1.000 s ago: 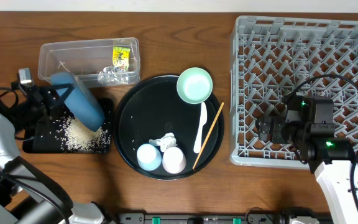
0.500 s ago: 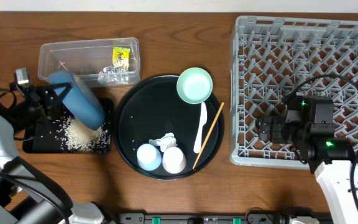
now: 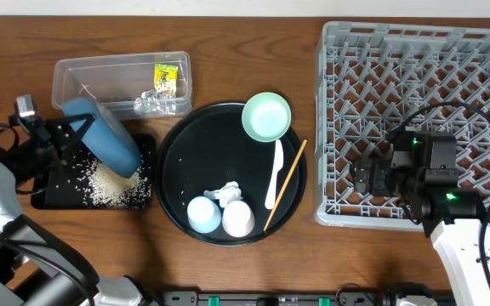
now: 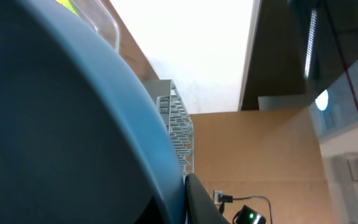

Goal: Sort waste into correct bins and load items into the dishwasher rack
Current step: 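Lift the blue plate left and tip the rice onto the black tray, then return the emptied blue plate onto the round black tray with left gripper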

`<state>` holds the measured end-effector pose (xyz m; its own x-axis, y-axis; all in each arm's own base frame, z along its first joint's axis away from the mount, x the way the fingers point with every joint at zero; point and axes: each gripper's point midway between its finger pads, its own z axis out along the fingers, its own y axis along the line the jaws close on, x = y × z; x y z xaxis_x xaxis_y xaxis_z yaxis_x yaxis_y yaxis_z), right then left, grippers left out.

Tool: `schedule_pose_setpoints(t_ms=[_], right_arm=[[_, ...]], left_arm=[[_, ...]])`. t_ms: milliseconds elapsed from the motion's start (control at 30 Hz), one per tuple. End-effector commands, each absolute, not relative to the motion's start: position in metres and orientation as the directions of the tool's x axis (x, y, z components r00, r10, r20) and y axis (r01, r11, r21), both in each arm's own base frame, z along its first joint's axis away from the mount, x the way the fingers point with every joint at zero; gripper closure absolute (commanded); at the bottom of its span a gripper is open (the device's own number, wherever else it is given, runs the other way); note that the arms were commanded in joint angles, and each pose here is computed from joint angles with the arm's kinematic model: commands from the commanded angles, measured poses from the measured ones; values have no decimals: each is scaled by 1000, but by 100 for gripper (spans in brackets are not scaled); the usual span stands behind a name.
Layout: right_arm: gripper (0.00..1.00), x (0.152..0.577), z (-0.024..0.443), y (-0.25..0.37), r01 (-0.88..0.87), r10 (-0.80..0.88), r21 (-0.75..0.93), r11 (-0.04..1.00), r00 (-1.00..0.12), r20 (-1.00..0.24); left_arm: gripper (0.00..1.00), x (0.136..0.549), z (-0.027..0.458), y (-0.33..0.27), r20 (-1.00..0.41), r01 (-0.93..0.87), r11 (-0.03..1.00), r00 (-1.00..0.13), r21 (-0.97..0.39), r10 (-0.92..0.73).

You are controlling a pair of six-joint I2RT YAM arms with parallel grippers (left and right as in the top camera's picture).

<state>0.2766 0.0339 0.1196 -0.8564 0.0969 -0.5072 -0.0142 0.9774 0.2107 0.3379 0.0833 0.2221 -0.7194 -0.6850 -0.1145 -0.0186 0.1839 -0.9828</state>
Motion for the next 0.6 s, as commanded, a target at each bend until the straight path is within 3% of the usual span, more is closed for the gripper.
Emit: schedule_pose_setpoints(t_ms=[0,33,100,167,333,567], right_arm=[[1,280,128,37,-17,104,223,975,-847,-521],[1,280,127,37,-17,105,223,975,-848,-520],[1,280,128,37,-17,105,223,975,-847,-521],[1,280,127,37,-17,104,223,975,-847,-521],[1,280,128,37,-17,105,223,975,-847,-521],[1,280,128,37,-17,105,223,975,-847,-521]], left_arm=[[94,336,238,82,-132,60,127,-719,-990,-683],[94,336,234,82,-143,56,149,-718,-987,-681],[94,336,216,85,-37,-95,149,-712,-984,-701],[94,334,237,76,-114,43,122,-728,-992,-676],[94,334,246,54,-157,78,151,-761,-985,-630],[94,334,264,0,-313,205,262,-816,-943,-486]])
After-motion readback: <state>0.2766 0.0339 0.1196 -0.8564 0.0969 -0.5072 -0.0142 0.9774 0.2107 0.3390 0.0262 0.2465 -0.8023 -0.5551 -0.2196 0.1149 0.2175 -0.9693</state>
